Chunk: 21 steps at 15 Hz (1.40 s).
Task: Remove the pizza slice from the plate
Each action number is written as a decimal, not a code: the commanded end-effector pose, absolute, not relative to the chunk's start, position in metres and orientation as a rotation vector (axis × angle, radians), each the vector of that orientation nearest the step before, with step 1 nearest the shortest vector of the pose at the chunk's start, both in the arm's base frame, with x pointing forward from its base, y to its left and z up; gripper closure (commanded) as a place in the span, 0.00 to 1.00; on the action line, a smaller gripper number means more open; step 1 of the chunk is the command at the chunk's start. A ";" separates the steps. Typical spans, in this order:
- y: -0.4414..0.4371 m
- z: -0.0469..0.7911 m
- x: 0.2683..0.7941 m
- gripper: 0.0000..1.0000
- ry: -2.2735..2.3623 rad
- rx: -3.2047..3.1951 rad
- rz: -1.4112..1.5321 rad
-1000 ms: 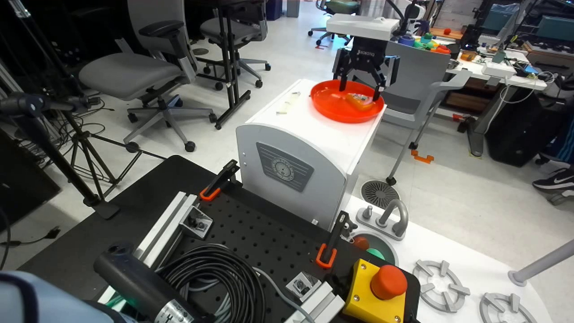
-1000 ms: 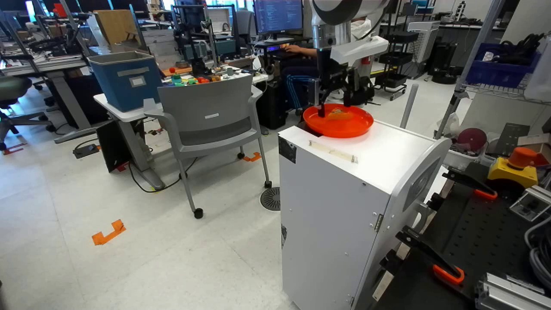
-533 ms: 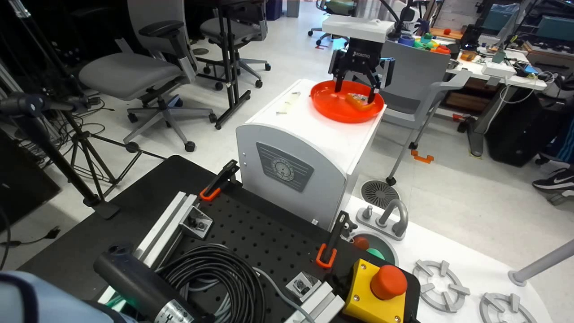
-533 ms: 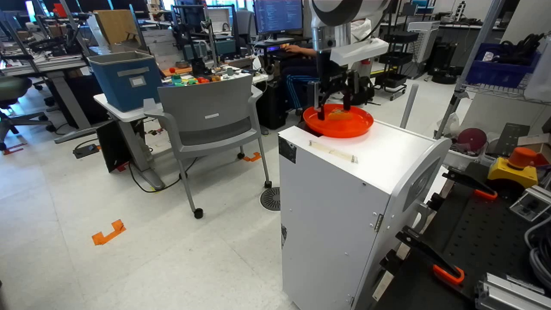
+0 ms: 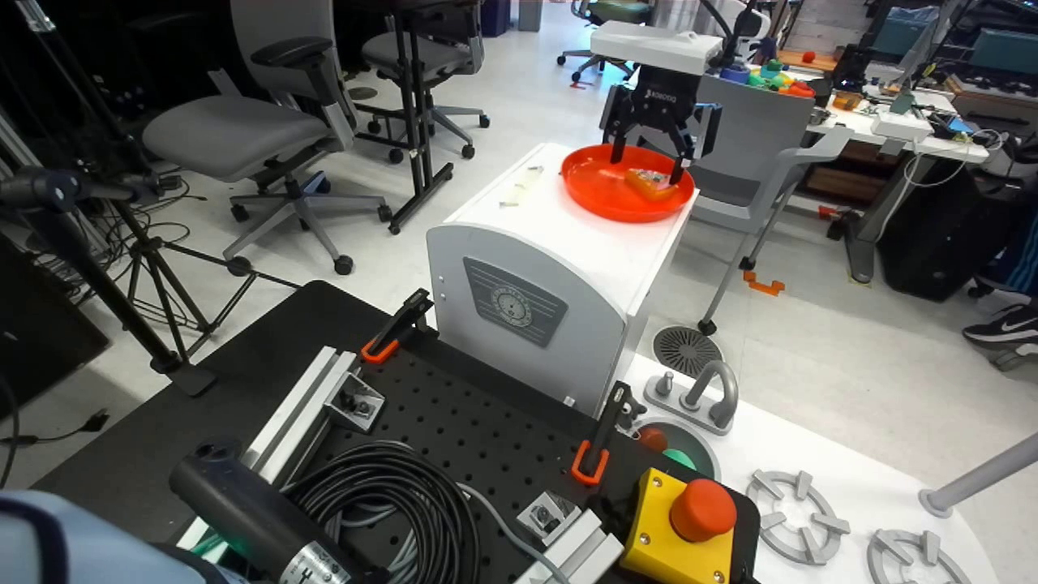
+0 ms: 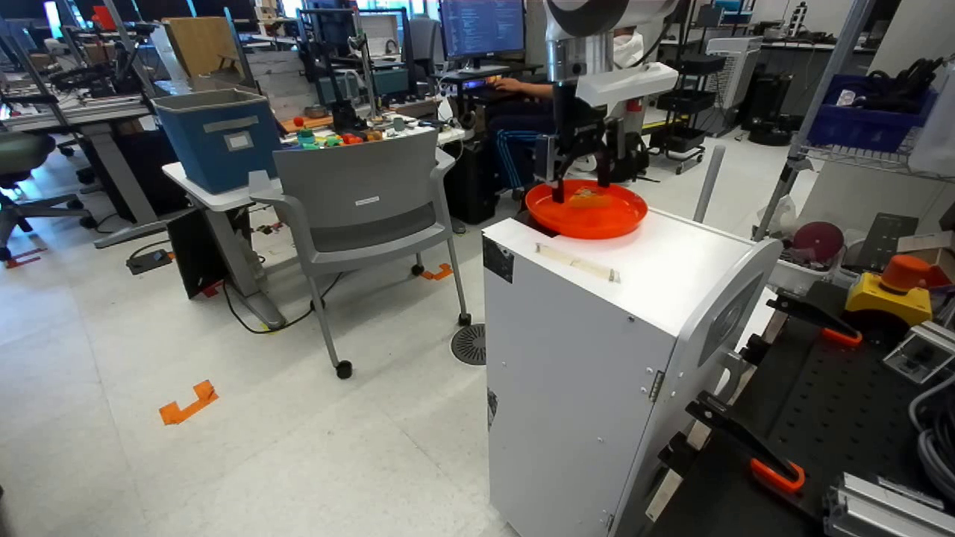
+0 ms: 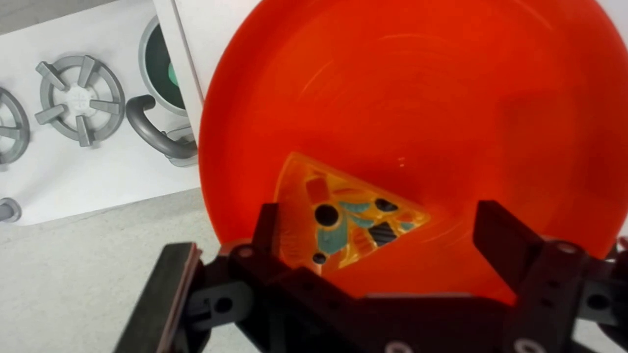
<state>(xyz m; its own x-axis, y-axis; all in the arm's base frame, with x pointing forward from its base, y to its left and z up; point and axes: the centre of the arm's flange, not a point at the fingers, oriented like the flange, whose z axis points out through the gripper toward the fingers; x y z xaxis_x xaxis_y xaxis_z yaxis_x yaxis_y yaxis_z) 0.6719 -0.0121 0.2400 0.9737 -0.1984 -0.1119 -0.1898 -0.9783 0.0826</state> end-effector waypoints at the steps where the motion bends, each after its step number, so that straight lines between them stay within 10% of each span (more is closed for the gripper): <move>1: -0.013 0.246 0.664 0.00 -0.281 3.072 -0.188; 21: -0.021 0.239 0.661 0.00 -0.296 3.059 -0.220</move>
<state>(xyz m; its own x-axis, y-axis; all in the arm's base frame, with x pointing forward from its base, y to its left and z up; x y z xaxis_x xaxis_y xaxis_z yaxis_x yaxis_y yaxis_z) 0.6674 -0.0168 0.2346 0.9706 -0.2014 -0.1321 -0.1908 -0.9776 0.0885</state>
